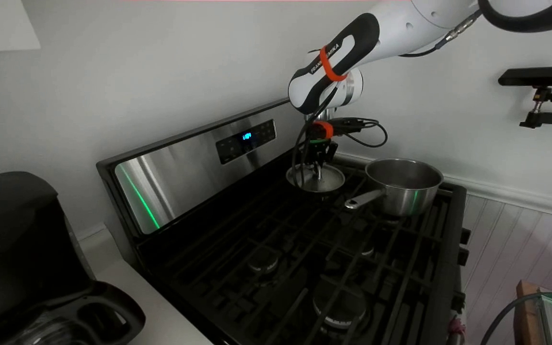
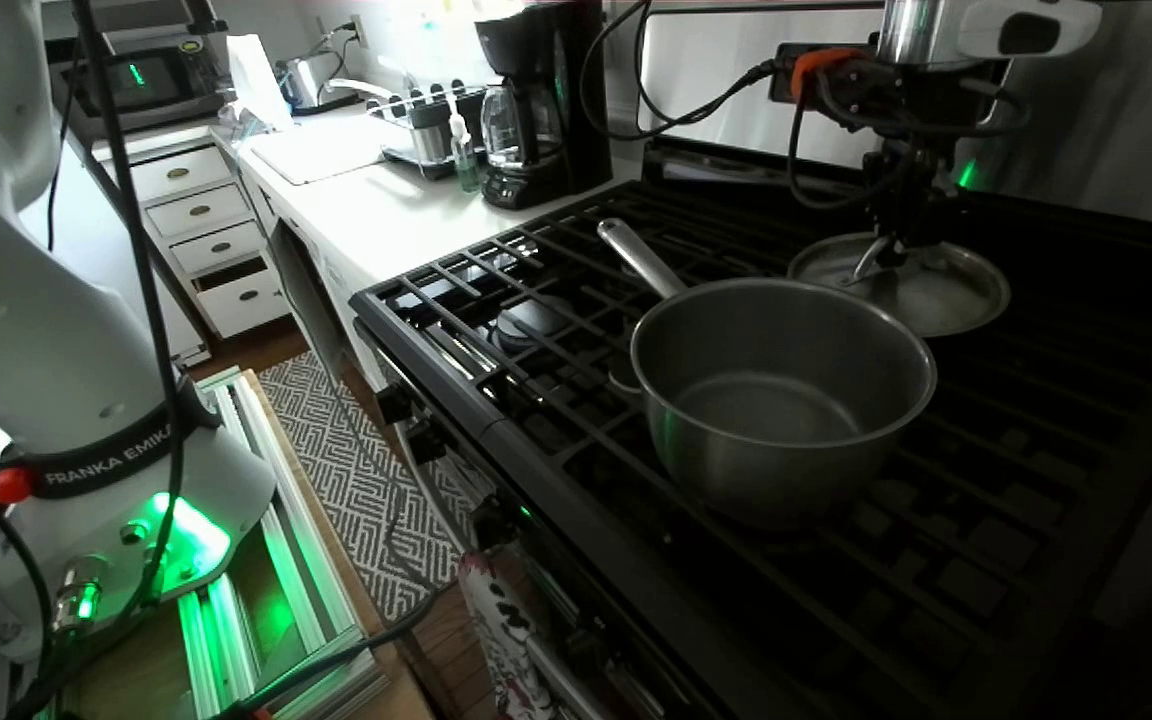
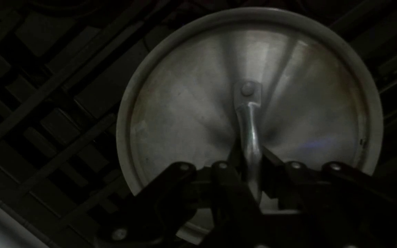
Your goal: Remove the lid from the put put it on the stove right rear plate, slide the pot to the left onto the middle of the stove plate
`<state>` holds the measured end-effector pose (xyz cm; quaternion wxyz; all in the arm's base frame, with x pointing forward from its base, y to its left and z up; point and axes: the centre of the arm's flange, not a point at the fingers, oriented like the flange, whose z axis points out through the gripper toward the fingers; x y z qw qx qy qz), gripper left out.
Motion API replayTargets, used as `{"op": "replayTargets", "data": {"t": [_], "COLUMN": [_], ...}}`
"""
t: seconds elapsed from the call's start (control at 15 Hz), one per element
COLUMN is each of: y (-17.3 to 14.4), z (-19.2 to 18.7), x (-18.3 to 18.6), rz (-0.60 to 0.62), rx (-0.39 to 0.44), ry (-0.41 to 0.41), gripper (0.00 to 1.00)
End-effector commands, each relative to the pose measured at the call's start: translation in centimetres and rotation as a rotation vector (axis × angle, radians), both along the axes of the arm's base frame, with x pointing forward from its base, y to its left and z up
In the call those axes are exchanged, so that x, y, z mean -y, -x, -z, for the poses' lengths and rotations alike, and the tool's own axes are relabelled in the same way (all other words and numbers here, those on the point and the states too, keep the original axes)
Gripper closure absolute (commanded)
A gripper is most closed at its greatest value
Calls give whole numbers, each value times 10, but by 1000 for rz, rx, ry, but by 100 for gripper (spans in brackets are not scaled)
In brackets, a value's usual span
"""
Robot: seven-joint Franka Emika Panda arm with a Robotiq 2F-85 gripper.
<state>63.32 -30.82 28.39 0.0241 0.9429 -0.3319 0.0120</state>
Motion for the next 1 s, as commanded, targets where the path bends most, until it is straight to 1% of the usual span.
{"op": "replayTargets", "data": {"t": [0.0, 0.67, 0.73, 0.8, 0.87, 0.93], "y": [-6, -1, -1, 0, 0, 0], "z": [3, 13, 14, 14, 15, 15], "x": [6, 8, 8, 8, 8, 9], "rz": [-7, -5, -6, -6, -6, -5], "rx": [25, 9, 8, 8, 8, 8], "ry": [-23, -21, -21, -21, -21, -22], "gripper": [98, 98, 85, 82, 77, 80]}}
